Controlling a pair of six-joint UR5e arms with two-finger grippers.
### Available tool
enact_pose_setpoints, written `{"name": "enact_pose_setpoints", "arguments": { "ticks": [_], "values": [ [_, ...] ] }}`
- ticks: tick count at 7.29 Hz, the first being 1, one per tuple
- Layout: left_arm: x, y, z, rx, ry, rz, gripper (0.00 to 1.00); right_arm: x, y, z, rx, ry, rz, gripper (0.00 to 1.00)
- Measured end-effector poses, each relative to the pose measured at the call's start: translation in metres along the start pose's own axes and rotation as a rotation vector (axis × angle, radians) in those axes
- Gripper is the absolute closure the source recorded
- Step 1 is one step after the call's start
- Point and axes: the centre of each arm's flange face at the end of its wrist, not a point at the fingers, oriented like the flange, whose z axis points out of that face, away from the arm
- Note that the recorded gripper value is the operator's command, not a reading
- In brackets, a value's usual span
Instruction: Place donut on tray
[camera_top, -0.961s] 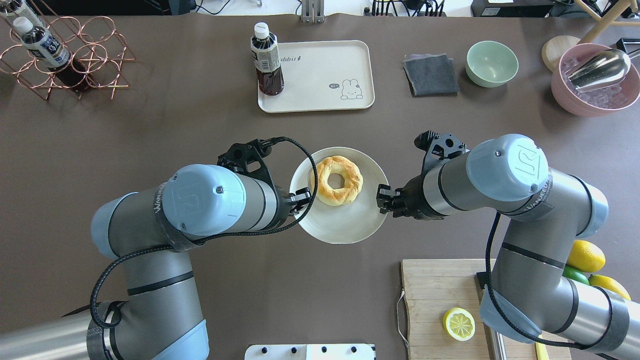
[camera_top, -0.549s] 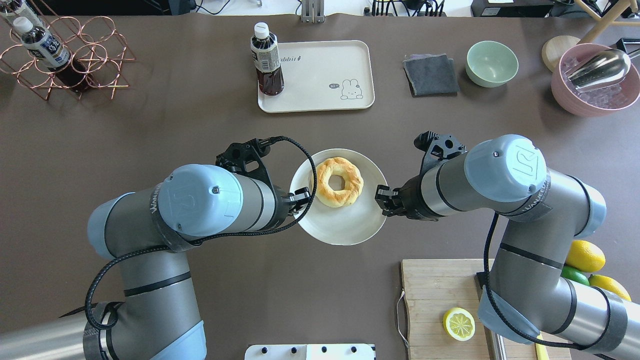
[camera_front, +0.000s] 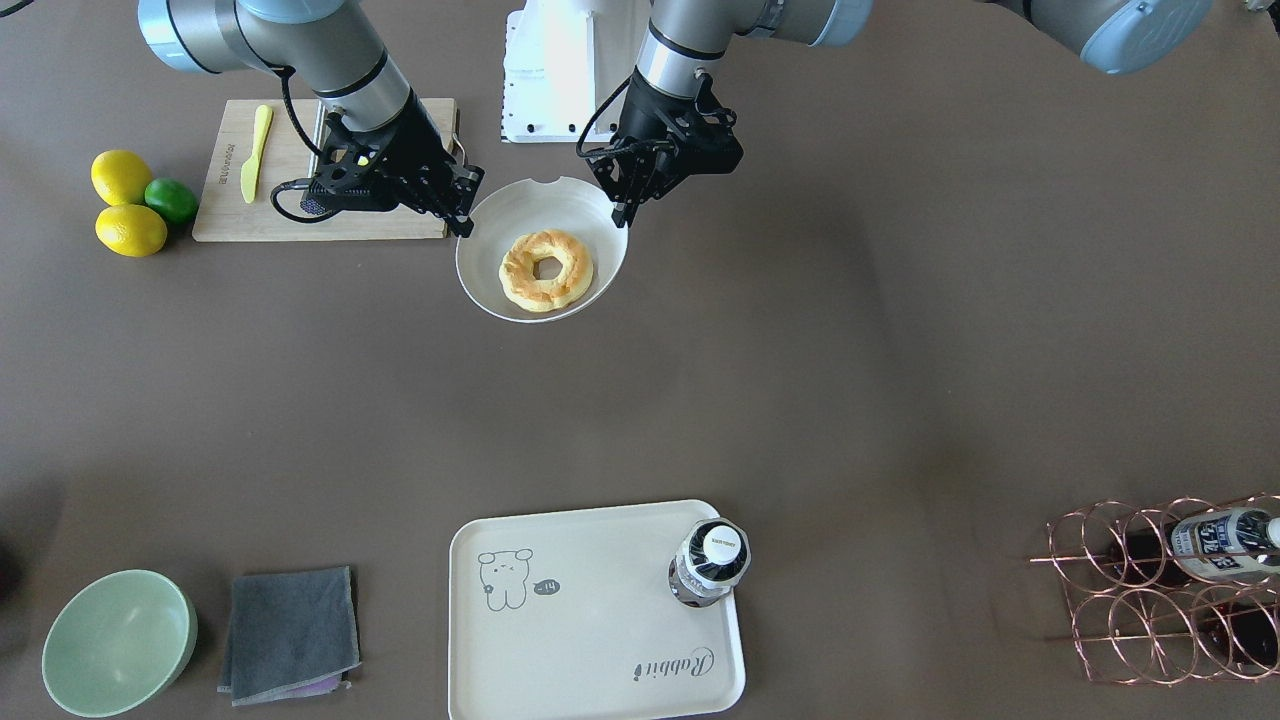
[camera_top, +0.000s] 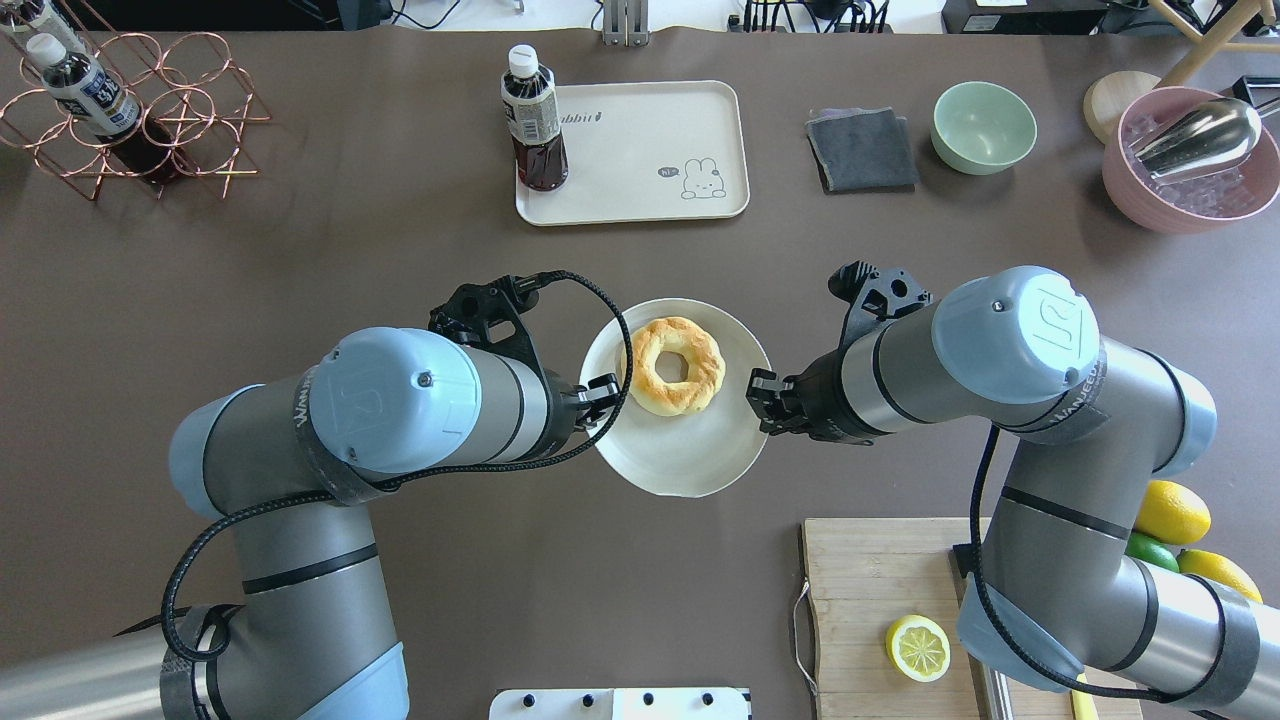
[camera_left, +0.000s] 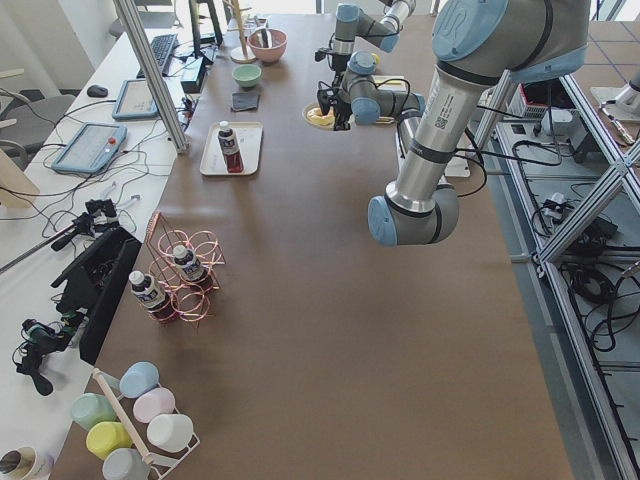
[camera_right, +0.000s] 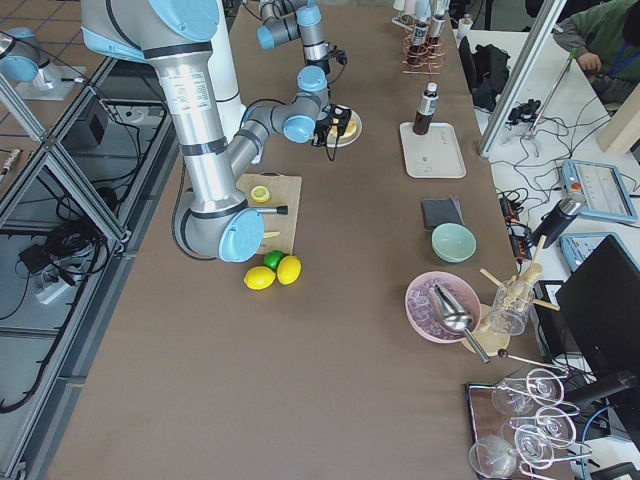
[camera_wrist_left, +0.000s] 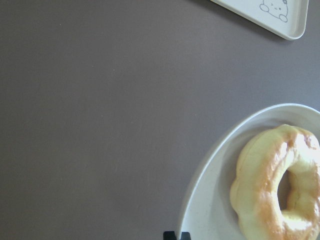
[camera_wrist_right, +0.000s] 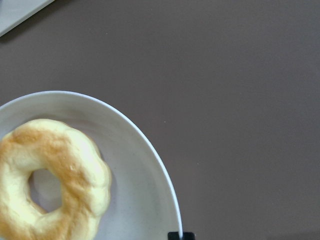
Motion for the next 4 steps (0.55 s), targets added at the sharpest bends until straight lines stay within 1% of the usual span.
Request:
{"name": "enact_pose_setpoints", "arguments": {
  "ticks": [1,2,3,4],
  "values": [
    [-0.0006,0.0001,-0.0018,-0.001,0.003,0.004,0.41,0.0001,0.0014,-0.004,-0.002,-0.007,-0.002,1.0],
    [-0.003,0.0004,-0.0041,-0.005,0.005,0.009,0.1,-0.0007,0.0027,-0.008,-0.004,-0.014,-0.004,1.0],
    [-0.0066,0.0001,-0.0057,-0.007,0.004,0.02,0.02,-0.0001,0.0028,-0.0108,-0.004,-0.017,-0.004,1.0],
    [-0.0081,0.0,-0.007,-0.007,0.005,0.038,0.02,-0.0001,0.0029,-0.013,-0.004,-0.021,-0.005,1.0]
  ]
}}
